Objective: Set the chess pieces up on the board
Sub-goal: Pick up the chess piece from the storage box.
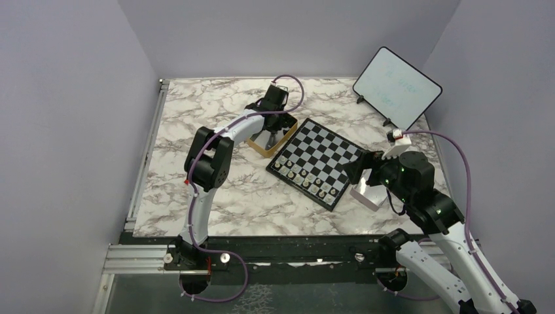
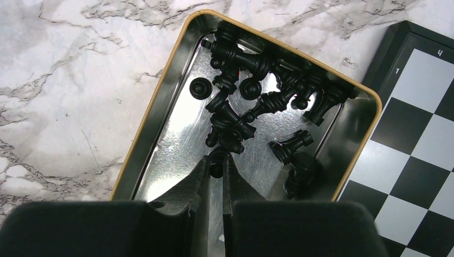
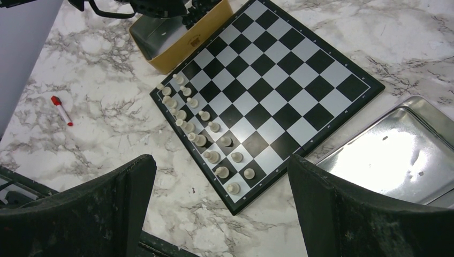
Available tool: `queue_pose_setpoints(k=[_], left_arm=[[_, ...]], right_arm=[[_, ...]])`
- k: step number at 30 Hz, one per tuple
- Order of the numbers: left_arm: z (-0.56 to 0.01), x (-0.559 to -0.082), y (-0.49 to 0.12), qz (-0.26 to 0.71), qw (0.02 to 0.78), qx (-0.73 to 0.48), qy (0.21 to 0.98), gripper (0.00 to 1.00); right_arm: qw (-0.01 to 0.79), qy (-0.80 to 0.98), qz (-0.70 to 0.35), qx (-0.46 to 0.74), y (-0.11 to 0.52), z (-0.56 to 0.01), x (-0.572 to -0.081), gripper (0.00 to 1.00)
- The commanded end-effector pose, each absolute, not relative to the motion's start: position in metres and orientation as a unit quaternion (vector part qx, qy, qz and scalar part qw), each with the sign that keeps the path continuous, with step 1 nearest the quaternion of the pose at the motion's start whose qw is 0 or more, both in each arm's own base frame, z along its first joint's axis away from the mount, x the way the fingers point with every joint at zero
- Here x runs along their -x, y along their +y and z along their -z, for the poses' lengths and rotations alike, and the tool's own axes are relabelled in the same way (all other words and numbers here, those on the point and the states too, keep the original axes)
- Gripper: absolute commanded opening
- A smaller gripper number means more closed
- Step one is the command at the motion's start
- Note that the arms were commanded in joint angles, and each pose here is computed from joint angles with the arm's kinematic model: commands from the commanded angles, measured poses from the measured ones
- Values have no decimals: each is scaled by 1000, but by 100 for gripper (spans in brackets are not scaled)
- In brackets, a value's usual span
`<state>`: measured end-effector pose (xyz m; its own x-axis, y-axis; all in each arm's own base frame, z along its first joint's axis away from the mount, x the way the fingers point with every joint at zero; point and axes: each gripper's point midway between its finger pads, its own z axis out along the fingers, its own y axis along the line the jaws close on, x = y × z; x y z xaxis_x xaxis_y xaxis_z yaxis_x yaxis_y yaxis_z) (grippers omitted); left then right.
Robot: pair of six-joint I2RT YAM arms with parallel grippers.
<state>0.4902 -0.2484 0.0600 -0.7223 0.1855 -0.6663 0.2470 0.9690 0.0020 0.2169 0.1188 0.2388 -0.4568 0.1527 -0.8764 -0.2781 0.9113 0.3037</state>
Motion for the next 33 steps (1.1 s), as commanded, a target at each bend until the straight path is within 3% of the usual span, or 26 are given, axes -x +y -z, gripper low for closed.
queue_pose_setpoints(k=[1, 17, 33], left_arm=[[-91, -497, -249, 47, 379, -115, 917, 7], [-200, -470, -269, 114, 438, -102, 886, 7], [-218, -445, -392, 175, 460, -150, 857, 8]], right_arm=[[529, 823, -203, 41, 117, -243, -216, 98], [543, 814, -203, 25, 107, -263, -207, 98], [535, 795, -283, 42, 119, -279, -171, 98]])
